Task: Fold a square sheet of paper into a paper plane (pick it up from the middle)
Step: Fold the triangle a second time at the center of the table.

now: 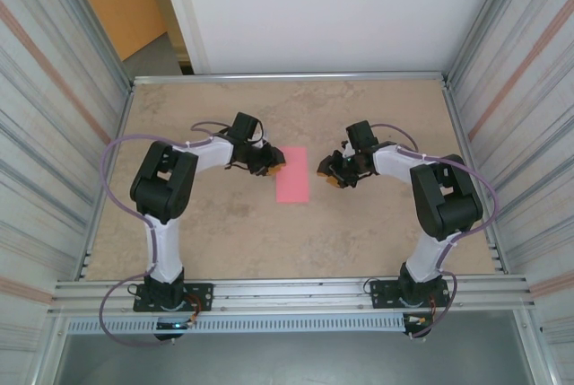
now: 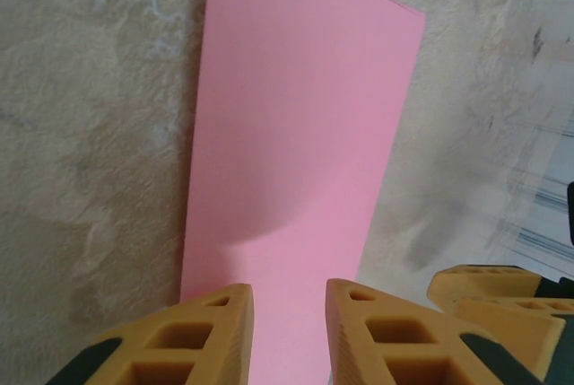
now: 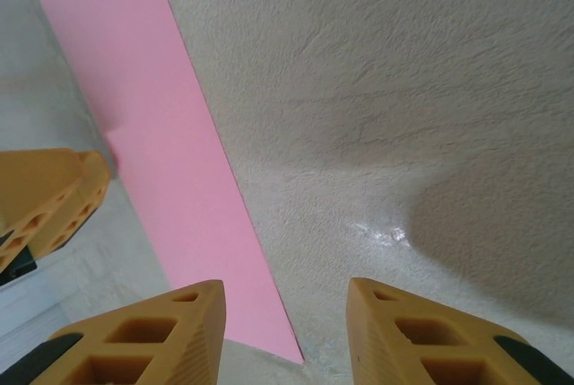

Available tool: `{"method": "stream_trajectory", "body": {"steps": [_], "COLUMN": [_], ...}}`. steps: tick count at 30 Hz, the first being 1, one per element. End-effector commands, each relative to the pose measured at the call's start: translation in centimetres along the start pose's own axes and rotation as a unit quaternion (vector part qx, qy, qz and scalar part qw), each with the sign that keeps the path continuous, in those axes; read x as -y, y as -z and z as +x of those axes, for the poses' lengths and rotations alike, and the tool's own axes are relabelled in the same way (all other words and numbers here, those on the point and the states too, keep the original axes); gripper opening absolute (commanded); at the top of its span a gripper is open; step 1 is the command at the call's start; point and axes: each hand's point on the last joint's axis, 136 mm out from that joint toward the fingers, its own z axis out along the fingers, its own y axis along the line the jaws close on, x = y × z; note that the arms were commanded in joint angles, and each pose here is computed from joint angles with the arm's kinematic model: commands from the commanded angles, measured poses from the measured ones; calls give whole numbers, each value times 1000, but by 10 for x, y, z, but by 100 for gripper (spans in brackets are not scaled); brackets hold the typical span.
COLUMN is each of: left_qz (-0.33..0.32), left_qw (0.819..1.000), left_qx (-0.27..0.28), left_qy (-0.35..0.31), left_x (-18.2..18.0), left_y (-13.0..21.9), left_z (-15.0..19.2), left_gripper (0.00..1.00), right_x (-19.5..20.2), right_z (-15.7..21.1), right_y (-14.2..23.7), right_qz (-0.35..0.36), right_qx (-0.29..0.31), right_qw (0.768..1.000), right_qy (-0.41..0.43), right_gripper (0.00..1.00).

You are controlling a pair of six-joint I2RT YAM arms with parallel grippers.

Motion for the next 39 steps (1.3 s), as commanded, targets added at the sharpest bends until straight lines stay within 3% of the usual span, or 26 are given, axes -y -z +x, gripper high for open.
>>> {"method": "stream_trajectory", "body": {"steps": [1, 11, 22, 27, 39], "left_qz": [-9, -54, -60, -60, -56], "left_qw": [1000, 996, 996, 996, 996], "left_qx": [-16, -32, -36, -36, -36], "left_qy": [23, 58, 59, 60, 60], "left_x": [-5, -35, -38, -40, -40], "left_y": [-5, -17, -18, -18, -20], "left_z": [3, 14, 16, 16, 16], "left_gripper": [28, 28, 27, 27, 27], "right_x": [-2, -8, -4, 1, 2], "right_z": [8, 45, 73, 77, 80], "right_y": [1, -13, -24, -26, -33], "right_qz": [-7, -4, 13, 27, 29], "right_qx": [-19, -79, -120, -120, -131], "right_qw": [1000, 996, 991, 990, 988], "right_qy": [8, 48, 56, 65, 80], "right_gripper": [39, 38, 31, 26, 24]}}
